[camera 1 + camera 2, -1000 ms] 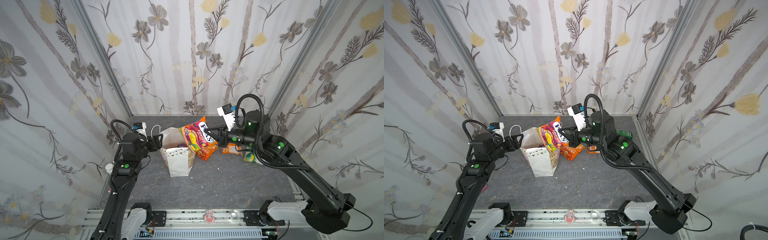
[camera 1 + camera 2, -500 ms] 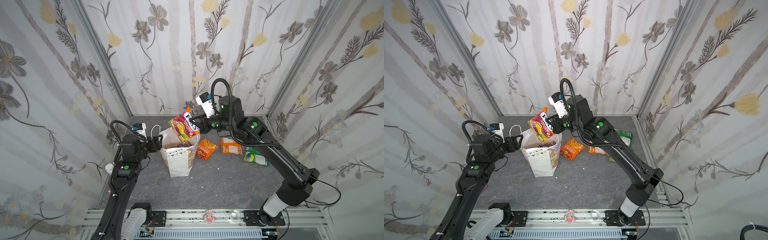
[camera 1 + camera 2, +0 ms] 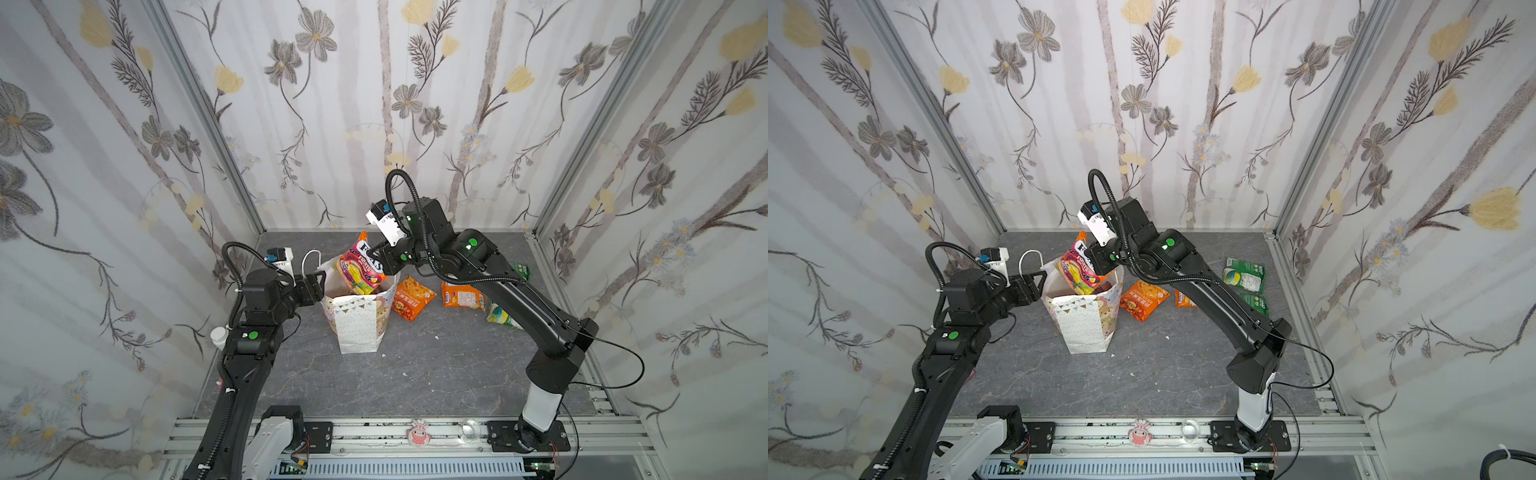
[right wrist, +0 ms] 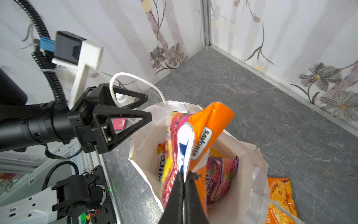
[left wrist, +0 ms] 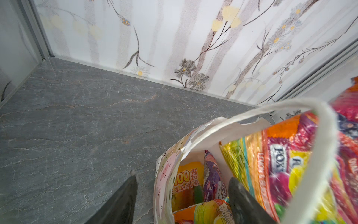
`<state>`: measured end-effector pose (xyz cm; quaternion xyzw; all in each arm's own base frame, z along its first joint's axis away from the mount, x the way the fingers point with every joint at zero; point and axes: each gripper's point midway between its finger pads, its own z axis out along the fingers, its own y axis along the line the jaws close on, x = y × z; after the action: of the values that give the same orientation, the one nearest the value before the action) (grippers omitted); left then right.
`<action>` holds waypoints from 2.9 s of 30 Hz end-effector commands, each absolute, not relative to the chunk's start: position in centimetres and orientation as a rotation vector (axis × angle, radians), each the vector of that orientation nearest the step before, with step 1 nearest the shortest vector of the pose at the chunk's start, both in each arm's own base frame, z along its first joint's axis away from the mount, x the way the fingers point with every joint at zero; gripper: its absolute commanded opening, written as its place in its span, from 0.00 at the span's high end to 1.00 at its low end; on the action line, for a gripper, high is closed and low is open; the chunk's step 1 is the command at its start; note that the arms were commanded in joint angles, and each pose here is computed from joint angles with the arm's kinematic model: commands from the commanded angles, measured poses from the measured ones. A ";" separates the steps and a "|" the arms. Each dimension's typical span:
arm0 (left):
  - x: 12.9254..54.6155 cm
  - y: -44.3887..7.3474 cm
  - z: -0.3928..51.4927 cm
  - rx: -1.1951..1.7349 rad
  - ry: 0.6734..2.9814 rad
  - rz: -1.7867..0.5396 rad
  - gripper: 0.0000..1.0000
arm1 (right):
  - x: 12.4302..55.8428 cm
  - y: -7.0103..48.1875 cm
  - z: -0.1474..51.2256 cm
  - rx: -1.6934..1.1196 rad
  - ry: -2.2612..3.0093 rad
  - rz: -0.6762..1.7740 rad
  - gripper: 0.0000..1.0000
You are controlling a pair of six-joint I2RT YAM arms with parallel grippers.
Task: Place the snacks into the paper bag
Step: 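Lower the pink bag into the paper bag beside the left gripper, then open the right gripper to release the pink bag inside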
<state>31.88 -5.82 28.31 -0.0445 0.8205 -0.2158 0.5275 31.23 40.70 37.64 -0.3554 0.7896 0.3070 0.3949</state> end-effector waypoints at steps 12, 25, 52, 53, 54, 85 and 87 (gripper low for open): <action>32.1 -5.3 28.2 -0.121 1.965 -0.478 0.26 | 30.6 41.9 36.6 -1.001 1.984 0.772 1.00; 32.1 -5.3 28.1 -0.117 1.967 -0.480 0.26 | 30.0 45.5 33.7 -1.057 2.007 0.849 1.00; 32.2 -5.4 28.0 -0.111 1.970 -0.480 0.27 | 33.4 45.4 29.4 -0.982 2.125 0.573 0.65; 32.3 -5.3 28.1 -0.113 1.969 -0.478 0.27 | 33.5 45.2 29.8 -0.971 2.118 0.560 0.63; 32.3 -5.3 28.0 -0.113 1.970 -0.478 0.27 | 33.7 45.0 30.3 -0.957 2.107 0.544 0.61; 32.0 -5.1 29.3 -0.125 1.939 -0.467 0.28 | 30.5 42.0 38.2 -0.693 1.997 0.443 0.87; 32.0 -3.6 30.4 -0.213 1.929 -0.403 0.27 | 30.7 40.1 38.3 -0.617 2.002 0.335 0.73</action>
<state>31.93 -5.07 28.70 -0.0534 0.8229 -0.1951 0.5310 29.80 42.80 36.85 -0.3099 0.8160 0.1879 0.4503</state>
